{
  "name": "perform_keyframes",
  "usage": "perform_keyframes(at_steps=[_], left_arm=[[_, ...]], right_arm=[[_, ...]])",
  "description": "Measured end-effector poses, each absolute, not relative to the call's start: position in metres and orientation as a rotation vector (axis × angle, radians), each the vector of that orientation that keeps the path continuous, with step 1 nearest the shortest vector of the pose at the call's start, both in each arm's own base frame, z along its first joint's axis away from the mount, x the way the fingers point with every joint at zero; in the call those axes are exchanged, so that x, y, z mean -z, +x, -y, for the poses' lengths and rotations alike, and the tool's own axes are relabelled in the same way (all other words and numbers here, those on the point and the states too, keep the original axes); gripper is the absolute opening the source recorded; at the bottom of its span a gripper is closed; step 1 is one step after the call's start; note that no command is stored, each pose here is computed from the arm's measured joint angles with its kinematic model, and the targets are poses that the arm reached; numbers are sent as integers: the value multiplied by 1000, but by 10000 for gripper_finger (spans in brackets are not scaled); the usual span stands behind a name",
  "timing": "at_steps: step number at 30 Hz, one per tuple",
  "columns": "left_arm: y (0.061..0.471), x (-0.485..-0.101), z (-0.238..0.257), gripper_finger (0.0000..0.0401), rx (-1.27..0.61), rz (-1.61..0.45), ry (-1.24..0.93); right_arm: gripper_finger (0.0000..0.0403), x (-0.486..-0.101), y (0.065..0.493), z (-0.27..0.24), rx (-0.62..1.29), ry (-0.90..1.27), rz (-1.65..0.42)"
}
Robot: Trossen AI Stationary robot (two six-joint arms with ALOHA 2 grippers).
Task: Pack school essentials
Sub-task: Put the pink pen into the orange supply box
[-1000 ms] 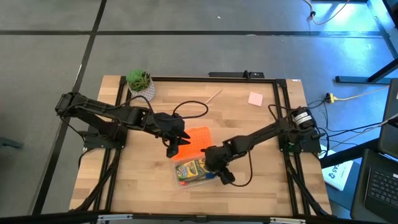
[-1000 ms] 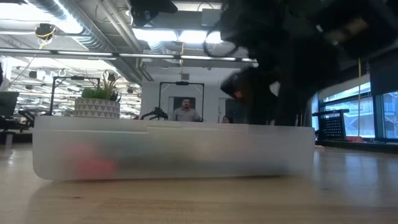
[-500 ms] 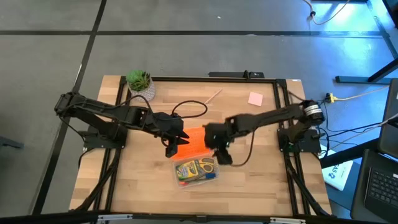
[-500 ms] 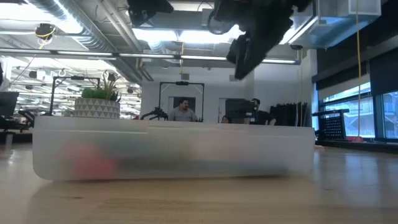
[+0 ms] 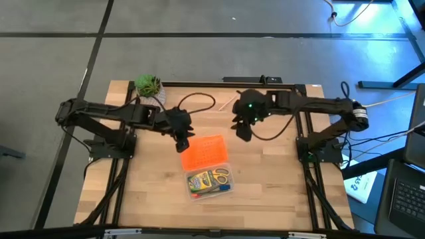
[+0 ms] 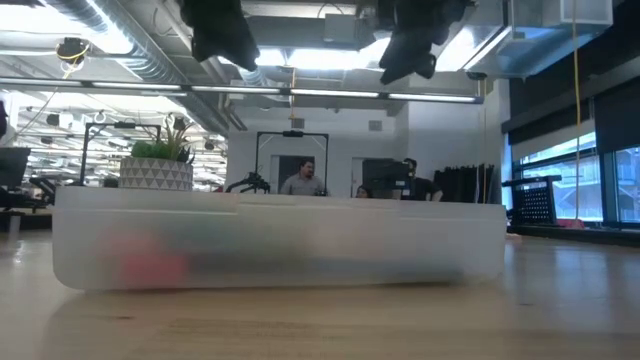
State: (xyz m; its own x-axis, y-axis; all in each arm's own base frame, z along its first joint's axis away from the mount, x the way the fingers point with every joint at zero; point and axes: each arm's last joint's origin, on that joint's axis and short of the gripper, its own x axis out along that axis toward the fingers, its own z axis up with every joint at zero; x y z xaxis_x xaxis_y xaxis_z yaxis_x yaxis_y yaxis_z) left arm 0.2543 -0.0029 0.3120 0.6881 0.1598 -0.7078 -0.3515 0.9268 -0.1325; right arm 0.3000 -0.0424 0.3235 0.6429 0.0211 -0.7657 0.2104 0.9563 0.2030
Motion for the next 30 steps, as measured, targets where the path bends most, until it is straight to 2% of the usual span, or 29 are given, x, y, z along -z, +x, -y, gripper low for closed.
perform_keyframes(at_steps=[3, 9, 11, 14, 20, 30], left_arm=[[254, -312, -6, 105, -323, -764, -278], [254, -312, -20, 105, -345, -760, -287], [254, -313, -26, 106, -357, -747, -283], [255, -314, -37, 106, -386, -717, -303], [263, -314, -63, 105, -409, -646, -342], [277, -291, -92, 105, -485, -700, -363]], right_arm=[[167, -324, 297, 52, 214, 306, -861], [167, -319, 285, 78, 565, 522, -870], [167, -318, 281, 89, 616, 530, -870], [167, -316, 281, 102, 548, 434, -901], [167, -300, 288, 126, 238, 207, -974], [167, -258, 314, 146, -61, -179, -1043]])
